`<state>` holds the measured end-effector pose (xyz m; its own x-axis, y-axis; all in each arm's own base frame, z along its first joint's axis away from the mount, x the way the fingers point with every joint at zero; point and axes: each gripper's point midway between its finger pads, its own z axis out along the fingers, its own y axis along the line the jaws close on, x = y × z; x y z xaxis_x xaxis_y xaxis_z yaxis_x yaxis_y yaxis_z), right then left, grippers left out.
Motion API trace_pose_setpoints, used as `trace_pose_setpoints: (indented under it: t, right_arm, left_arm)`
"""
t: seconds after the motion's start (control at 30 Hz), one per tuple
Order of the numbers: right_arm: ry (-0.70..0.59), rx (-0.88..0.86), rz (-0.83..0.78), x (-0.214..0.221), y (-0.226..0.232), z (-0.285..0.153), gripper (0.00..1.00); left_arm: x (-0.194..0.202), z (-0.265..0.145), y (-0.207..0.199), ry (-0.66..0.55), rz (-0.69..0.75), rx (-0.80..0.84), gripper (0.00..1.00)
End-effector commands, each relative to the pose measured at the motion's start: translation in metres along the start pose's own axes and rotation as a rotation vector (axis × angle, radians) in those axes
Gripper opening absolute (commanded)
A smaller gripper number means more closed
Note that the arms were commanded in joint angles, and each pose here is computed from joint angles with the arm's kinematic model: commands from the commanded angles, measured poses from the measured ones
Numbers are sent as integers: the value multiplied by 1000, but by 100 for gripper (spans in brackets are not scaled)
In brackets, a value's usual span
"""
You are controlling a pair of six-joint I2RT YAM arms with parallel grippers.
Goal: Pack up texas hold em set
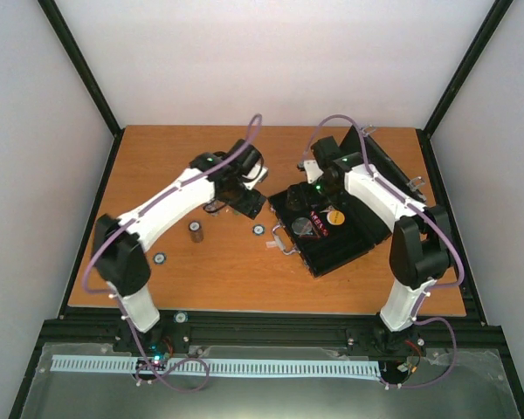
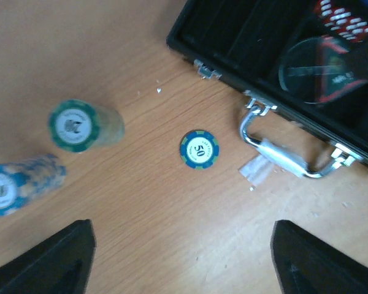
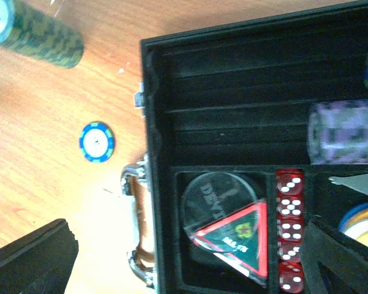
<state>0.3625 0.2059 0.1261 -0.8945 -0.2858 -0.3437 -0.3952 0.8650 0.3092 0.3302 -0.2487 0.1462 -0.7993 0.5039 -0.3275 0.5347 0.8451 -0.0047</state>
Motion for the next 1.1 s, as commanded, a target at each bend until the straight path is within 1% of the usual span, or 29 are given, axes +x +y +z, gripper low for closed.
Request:
trace_pose_setpoints:
  t: [0.0,0.03,0.13,0.2,0.3,0.47,0.57,0.8,0.9,1.07]
  right_arm:
    - [4,-5,-56,0,31,-4,100]
    - [14,-6,-81,1,42,1,100]
    - [32,-29,-122,0,72,15,100]
    - [54,-61,-143,2,91,26,100]
    - [95,-61,-176,9,109,47,100]
    - [177,-55,-152,24,106,87,100]
    - [197,-28,-156,28,101,102,99]
    - [242,20,-187,34,99,129,94]
    - [248,68,-196,32,94,136,93]
    - [275,119,-215,34,85,148,86]
  left_arm:
    - [10,-65,2,-78,-102,18,89]
    - [14,-74,4,-92,-124,14,93]
    - [31,-89,9,-101,-195,-1,100]
    - [40,-98,13,-116,-242,-11,100]
    - [51,-117,23,-177,-314,-47,100]
    - [64,-155,38,-282,-394,-89,100]
    - [70,-169,41,-325,-420,-89,100]
    - [82,-165,40,-311,-434,-76,100]
    - [82,-163,40,-310,-428,-78,100]
    - [78,-166,39,-322,-410,-76,100]
